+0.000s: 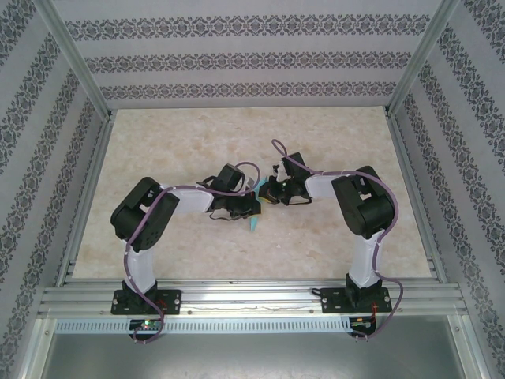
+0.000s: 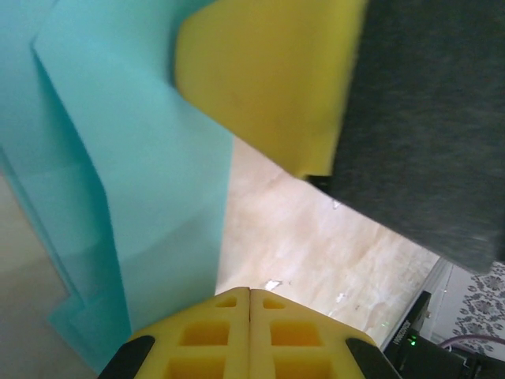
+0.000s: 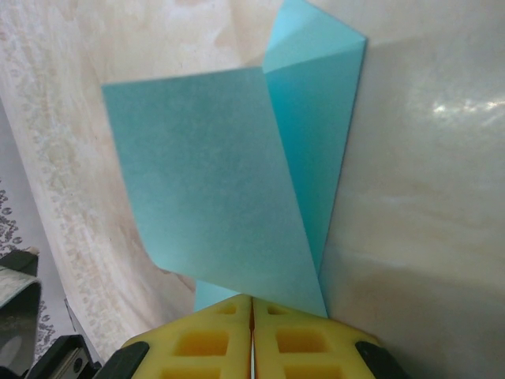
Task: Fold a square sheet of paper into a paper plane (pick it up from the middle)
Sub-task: Fold the wing for the fifth time at the center of the table.
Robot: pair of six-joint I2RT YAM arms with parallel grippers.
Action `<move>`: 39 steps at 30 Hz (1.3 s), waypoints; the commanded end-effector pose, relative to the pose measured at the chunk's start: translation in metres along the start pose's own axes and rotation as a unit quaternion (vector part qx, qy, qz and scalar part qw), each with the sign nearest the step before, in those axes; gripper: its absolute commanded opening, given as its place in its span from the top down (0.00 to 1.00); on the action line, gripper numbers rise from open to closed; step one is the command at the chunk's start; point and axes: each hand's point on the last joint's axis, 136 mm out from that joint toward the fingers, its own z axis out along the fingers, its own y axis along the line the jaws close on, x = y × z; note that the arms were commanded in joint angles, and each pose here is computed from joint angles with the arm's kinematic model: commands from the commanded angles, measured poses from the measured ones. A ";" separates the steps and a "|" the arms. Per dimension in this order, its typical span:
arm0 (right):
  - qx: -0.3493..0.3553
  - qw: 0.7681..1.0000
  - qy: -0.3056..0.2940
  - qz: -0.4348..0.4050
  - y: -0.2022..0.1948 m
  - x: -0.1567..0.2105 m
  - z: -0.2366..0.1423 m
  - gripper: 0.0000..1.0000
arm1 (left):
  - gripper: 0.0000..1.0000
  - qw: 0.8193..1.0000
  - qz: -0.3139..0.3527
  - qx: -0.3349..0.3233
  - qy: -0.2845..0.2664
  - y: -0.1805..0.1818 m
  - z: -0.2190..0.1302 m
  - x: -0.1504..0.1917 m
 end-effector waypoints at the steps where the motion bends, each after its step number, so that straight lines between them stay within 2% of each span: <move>1: 0.041 0.998 0.036 0.017 -0.025 0.029 0.020 0.90 | 1.00 0.999 -0.003 -0.030 0.013 0.019 0.004 0.016; 8: 0.039 0.998 0.037 0.016 -0.022 0.028 0.018 0.90 | 1.00 0.999 -0.025 0.006 0.033 0.024 0.008 0.038; 14: 0.037 0.999 0.035 0.014 -0.019 0.026 0.017 0.90 | 1.00 0.998 -0.027 -0.012 0.052 0.035 0.007 0.053; 17: 0.023 0.999 0.028 0.001 -0.008 0.021 0.012 0.90 | 1.00 0.997 -0.024 -0.045 0.052 0.047 0.004 0.057; 23: -0.023 0.999 -0.018 -0.046 0.027 0.000 -0.025 0.86 | 1.00 0.995 -0.011 -0.067 0.067 0.058 0.000 0.065; 28: -0.019 0.996 -0.036 -0.074 0.023 0.006 -0.046 0.89 | 1.00 0.995 0.003 -0.062 0.076 0.058 0.000 0.070; 33: -0.006 0.995 0.000 -0.099 0.015 0.030 -0.033 0.93 | 1.00 0.994 0.016 -0.068 0.088 0.061 -0.003 0.075; 39: 0.004 0.993 0.032 -0.115 0.019 0.041 -0.008 0.94 | 1.00 0.993 0.024 -0.068 0.094 0.061 -0.005 0.078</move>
